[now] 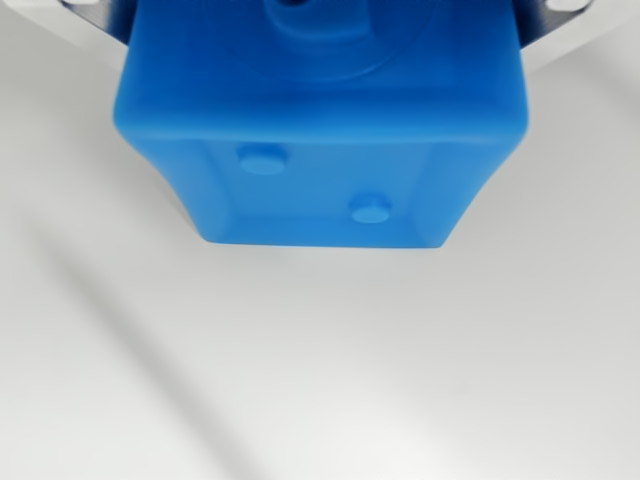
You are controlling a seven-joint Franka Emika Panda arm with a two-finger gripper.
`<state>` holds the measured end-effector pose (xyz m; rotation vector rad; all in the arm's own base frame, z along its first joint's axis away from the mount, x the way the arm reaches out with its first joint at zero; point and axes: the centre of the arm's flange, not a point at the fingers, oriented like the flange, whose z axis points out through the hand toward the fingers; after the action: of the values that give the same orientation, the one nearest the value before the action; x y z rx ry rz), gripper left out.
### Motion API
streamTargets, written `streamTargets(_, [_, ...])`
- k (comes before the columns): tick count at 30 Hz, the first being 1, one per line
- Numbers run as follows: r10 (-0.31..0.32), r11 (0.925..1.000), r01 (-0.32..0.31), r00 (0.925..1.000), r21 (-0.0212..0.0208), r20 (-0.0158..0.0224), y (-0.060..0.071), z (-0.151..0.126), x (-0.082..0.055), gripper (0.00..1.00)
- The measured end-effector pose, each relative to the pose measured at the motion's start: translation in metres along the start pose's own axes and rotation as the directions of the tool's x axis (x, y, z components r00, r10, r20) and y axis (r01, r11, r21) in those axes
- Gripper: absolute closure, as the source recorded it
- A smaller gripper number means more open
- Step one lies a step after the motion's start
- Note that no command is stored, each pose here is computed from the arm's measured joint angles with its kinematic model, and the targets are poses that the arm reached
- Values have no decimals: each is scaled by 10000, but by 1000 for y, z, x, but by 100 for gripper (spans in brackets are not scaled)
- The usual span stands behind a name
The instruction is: Stack cube
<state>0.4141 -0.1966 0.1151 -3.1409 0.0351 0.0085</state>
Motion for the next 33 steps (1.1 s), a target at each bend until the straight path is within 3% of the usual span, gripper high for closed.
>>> streamTargets(9, [0,10000,0,10000,0,3,0,-1,0,100])
streamTargets(21, [7,10000,-7,10000,-5,-37,0,-13,1,100])
streamTargets(33, [1,10000,-1,10000,3,-45,0,-35,1,100])
